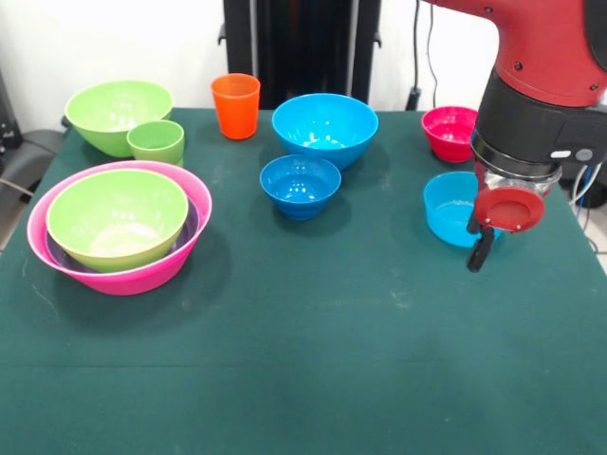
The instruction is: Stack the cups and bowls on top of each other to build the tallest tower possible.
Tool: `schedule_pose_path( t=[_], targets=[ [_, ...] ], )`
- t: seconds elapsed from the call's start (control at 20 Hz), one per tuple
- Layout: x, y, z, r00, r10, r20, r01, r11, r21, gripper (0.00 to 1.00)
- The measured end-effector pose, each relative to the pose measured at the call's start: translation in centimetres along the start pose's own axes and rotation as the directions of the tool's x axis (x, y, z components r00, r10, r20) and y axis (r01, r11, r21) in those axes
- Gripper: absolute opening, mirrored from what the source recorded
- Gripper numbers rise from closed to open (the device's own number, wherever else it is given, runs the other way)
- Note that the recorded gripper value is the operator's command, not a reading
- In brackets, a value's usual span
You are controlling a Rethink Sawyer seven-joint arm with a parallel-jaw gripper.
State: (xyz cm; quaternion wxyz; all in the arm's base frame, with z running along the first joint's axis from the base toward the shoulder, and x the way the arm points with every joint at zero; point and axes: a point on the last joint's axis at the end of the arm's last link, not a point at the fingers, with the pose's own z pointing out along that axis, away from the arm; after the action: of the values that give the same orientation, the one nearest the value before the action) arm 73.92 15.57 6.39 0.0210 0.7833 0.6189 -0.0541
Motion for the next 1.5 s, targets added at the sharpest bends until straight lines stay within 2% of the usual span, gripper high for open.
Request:
schedule_pose_path(
  t=[0.6,1.5],
  targets=[
    [-0.47,-0.48,0.5,0.9988,-0.032,0.038,0.032,0.9995,0.005,1.0],
    [-0.45,-0.46,0.4,0.9988,-0.032,0.037,0.032,0.9995,0.004,1.0]
  ],
)
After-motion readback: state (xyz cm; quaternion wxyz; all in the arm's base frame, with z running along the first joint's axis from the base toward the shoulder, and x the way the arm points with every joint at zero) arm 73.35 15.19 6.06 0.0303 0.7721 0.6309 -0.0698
